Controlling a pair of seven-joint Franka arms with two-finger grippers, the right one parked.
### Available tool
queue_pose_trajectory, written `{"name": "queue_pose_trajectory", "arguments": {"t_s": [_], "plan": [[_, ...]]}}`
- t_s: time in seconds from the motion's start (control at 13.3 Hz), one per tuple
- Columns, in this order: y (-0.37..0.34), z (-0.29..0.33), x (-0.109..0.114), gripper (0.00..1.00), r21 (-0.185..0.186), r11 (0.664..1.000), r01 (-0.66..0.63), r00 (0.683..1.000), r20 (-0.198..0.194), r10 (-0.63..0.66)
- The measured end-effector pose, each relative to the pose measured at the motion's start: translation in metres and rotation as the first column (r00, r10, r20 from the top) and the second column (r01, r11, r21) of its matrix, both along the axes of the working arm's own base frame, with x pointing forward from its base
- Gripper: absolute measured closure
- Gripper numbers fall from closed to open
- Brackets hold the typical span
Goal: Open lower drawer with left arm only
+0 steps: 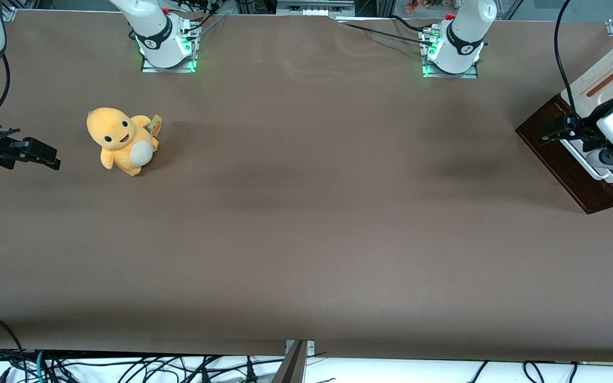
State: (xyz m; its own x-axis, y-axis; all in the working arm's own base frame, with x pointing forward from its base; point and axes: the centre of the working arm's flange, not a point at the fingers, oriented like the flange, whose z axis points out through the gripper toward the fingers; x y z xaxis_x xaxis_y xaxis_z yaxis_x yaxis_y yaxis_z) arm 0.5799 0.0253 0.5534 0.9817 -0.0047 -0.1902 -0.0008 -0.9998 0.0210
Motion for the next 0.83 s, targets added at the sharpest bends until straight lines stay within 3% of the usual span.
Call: {"name": "queue_pose_trajectory", "arguments": {"t_s": [0.15, 0.38, 0.68, 0.83], "plan": [[0.019, -0.025, 0.006, 0.0, 0.034, 0.992, -0.122, 0.991, -0.054, 0.123], [0.06, -0.066, 0.012, 0.0, 0.124, 0.974, -0.191, 0.97, -0.125, 0.206], [0.147, -0.134, 0.007, 0.0, 0.201, 0.939, -0.277, 0.92, -0.225, 0.32], [0.166, -0.157, 0.007, 0.0, 0.215, 0.929, -0.302, 0.911, -0.221, 0.347]]}}
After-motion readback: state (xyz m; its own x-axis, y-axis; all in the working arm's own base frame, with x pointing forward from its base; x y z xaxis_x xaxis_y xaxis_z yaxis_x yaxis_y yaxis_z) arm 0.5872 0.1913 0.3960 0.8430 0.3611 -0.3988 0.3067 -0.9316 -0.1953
